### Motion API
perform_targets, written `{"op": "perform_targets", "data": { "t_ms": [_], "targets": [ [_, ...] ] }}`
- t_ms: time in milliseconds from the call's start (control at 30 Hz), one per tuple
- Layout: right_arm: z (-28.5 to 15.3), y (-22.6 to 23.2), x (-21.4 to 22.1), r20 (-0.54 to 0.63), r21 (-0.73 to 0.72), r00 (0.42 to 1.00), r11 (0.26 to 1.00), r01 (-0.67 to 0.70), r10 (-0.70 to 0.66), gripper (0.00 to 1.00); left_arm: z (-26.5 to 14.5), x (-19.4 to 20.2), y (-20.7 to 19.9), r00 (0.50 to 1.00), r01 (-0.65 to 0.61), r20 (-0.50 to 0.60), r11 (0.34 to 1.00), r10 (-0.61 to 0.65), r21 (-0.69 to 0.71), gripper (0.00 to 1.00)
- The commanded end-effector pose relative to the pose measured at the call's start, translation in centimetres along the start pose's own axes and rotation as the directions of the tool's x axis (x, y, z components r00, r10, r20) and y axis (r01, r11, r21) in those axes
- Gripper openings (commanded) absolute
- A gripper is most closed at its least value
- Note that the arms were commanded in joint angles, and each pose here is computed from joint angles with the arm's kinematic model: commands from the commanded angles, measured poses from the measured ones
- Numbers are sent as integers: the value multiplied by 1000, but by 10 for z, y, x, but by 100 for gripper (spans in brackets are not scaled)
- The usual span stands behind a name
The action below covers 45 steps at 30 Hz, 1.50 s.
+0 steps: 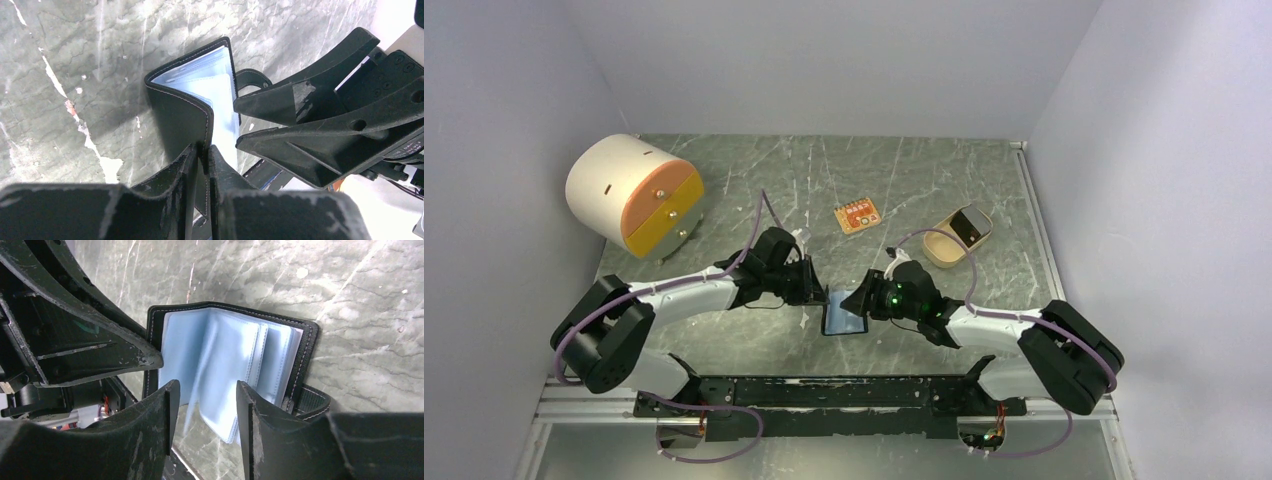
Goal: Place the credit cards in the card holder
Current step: Insert the credit card into the card holder.
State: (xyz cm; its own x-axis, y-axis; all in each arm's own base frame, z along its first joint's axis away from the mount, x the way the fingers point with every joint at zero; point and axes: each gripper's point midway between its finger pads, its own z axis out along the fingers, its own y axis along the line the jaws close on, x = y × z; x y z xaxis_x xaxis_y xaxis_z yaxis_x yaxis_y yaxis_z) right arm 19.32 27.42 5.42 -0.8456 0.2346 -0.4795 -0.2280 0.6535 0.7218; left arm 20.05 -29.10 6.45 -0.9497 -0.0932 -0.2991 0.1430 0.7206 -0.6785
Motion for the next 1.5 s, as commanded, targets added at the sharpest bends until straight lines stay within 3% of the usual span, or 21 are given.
{"op": "perform_targets", "data": {
  "t_ms": [0,433,733,967,1267,1467],
  "targets": [
    [1,-8,2,2,34,1000,999,12,-12,49,-4,5,11,1000,16,-8,999,-17,-41,19],
    [8,9,5,-23,-53,1000,998,-15,14,50,-3,9,19,999,33,-14,998,-33,-47,20],
    [9,29,2,-19,-154,999,987,-42,39,50,-9,6,17,998,59,-8,998,-59,-2,34],
    [11,52,3,-31,-268,999,963,-20,12,48,-15,4,10,996,94,-13,991,-93,91,39],
    [11,59,16,-58,-353,998,936,-5,-17,32,-26,-6,-11,995,84,22,963,-92,256,44],
    [11,60,25,-71,-374,996,927,19,-49,45,-26,-9,-12,996,70,27,962,-80,265,45]
  ]
}}
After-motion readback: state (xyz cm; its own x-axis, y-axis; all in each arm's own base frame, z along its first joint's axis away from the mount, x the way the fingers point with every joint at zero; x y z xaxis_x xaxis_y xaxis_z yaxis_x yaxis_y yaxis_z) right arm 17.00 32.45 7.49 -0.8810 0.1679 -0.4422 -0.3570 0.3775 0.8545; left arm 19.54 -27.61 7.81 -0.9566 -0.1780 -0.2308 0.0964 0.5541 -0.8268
